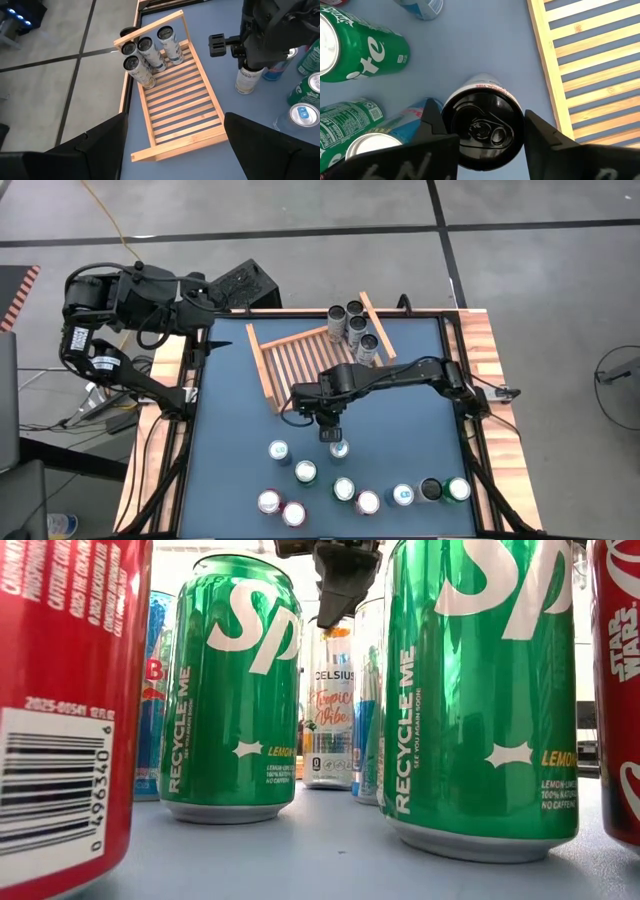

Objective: Place canned beverage on shelf
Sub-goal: Put the white-yellow soda can on the shelf aligned with the other white-yellow soda can

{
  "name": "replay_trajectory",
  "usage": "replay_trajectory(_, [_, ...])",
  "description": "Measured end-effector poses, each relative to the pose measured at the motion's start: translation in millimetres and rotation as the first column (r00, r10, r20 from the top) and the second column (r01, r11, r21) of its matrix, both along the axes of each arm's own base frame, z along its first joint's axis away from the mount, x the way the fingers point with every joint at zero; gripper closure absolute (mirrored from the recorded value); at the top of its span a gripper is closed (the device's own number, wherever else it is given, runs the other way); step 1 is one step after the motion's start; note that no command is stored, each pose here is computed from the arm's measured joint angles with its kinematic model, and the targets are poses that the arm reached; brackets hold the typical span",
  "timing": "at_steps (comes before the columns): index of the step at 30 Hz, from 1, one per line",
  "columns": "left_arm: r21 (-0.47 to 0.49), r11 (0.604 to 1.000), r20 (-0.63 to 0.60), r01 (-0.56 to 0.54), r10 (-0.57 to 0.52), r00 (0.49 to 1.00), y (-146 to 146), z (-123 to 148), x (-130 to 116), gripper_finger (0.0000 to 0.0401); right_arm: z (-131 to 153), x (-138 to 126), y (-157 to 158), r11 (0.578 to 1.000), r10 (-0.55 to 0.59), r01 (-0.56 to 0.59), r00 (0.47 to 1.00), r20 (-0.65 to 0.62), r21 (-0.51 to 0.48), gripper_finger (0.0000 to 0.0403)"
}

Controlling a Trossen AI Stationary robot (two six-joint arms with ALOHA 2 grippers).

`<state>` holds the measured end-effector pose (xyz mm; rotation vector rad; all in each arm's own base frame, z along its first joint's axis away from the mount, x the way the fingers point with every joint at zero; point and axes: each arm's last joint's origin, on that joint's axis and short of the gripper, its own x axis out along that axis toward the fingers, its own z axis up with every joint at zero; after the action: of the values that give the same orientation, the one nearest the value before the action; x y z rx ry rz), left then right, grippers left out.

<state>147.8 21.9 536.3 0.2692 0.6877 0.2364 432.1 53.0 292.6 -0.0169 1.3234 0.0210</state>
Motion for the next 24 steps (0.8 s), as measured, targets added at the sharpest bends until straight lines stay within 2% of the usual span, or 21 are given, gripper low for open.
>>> replay_trajectory(6, [-0.001, 1.000, 0.000, -0.001, 0.001, 1.000, 0.0, 0.0, 0.0, 0.0083, 6.6, -2.9, -0.4, 1.000, 0.026, -0.027, 1.000, -0.017, -0.008, 0.0288])
replay_trajectory(13, [-0.001, 1.000, 0.000, -0.001, 0.001, 1.000, 0.0, 0.0, 0.0, 0.0083, 36.3, -10.8, -14.3, 0.998, 0.053, -0.052, 0.998, 0.017, -0.018, 0.0288])
replay_trajectory(18, [0.006, 1.000, 0.000, -0.009, 0.009, 1.000, 0.3, 0.0, -0.1, 0.0083, 57.3, -24.7, -39.0, 0.993, 0.100, -0.098, 0.995, 0.029, -0.061, 0.0288])
replay_trajectory(24, [0.019, 0.999, -0.001, -0.027, 0.027, 1.000, 1.0, 0.1, -0.1, 0.0083, 72.6, -36.7, -92.7, 0.983, 0.092, -0.084, 0.995, 0.044, -0.162, 0.0288])
